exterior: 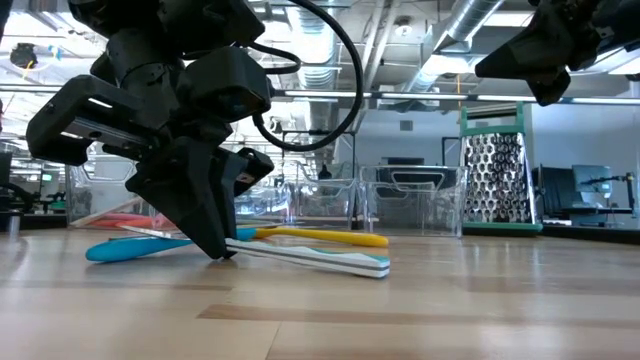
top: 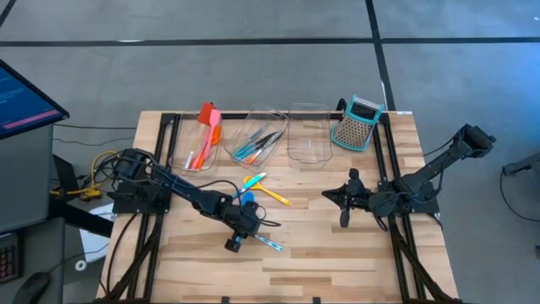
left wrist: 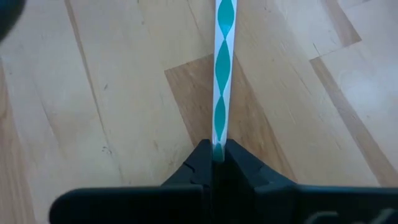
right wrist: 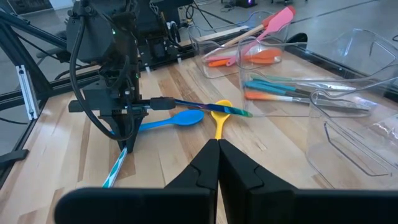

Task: Pick & Place Kitchen Items
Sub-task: Put the white patterned knife into the middle transparent bin

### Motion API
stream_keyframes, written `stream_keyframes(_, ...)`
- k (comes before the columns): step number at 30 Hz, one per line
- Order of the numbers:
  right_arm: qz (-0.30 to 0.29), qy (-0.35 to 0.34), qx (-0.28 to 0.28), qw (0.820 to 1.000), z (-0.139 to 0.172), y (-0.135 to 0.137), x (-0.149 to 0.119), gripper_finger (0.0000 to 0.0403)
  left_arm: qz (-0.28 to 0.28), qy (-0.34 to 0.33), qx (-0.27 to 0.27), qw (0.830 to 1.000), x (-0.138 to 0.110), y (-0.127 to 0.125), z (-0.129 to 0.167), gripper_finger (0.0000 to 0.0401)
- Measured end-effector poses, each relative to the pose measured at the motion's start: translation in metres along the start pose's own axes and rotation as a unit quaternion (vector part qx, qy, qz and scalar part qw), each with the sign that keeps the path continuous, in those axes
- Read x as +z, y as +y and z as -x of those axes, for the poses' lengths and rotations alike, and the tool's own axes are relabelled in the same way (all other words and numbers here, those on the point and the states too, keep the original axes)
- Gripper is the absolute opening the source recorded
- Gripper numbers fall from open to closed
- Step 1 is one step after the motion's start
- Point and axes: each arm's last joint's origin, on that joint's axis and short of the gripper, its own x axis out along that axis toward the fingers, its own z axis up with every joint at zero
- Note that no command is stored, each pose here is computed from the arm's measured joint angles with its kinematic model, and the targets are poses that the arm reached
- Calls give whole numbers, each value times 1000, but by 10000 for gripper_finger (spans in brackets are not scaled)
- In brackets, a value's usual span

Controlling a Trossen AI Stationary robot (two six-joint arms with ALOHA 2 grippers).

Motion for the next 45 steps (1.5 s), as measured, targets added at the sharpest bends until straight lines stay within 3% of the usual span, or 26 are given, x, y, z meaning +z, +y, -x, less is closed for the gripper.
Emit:
stream_keyframes(8,0,0,0,1000,0,0,0,1,1,2,-1,1000,0,-1,4,5)
stream_keyframes(18,-3,-2,1,1000,0,0,1,1,3,12,51,999,5,-1,43,4)
stream_keyframes(23,-13,-11,5,1000,0,1,3,1,6,-17,58,998,11,1,57,4)
stream_keyframes(30,-20,-10,68,997,-2,7,8,1,75,-5,76,994,7,17,72,4)
stream_keyframes(36,-11,4,59,998,-20,13,9,1,89,-9,84,992,11,25,76,4)
stream_keyframes(41,58,31,69,996,-50,36,20,0,93,-16,89,992,23,30,84,4)
stream_keyframes(45,158,60,73,983,-77,59,29,0,99,-10,93,991,27,35,89,5)
